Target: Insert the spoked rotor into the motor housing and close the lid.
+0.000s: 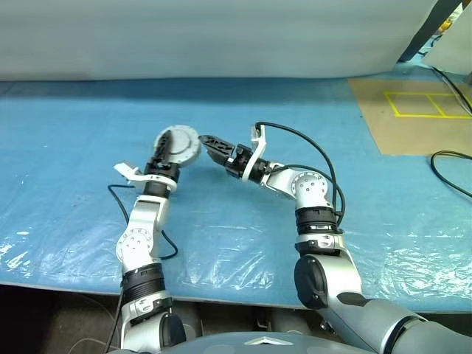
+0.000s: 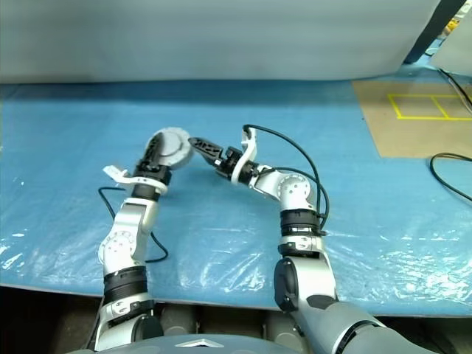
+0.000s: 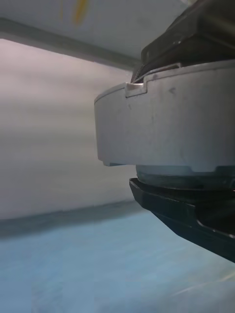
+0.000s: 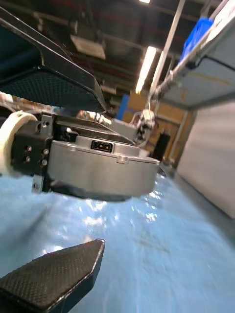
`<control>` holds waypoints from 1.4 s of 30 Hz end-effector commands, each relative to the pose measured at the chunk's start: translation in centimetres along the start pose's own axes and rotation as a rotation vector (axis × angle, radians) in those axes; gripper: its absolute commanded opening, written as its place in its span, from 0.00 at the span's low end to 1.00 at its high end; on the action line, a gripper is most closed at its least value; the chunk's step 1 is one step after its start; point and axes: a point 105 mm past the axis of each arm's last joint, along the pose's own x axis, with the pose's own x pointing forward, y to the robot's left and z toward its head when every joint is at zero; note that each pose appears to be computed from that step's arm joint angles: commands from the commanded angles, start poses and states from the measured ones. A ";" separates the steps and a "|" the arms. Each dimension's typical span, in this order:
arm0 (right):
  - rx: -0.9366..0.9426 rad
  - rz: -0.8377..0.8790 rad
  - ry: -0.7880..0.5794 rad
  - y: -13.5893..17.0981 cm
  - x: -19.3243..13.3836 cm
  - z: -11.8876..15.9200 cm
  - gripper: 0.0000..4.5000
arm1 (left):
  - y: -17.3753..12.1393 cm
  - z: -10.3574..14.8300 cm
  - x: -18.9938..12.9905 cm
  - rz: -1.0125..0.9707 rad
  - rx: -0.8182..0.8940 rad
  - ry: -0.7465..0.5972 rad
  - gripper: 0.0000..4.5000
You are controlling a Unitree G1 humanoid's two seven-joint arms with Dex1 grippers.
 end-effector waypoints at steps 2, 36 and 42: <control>-0.040 -0.011 -0.046 0.0 0.3 1.1 0.96 | 0.7 3.6 1.0 -0.018 0.108 -0.153 0.59; -0.250 -0.019 -0.001 0.5 0.4 0.9 0.97 | 4.7 15.0 -2.3 0.275 0.828 -0.585 0.99; -0.582 -0.109 -0.081 -0.5 0.0 1.8 0.97 | 1.4 9.0 -1.2 -0.018 1.221 -0.256 0.99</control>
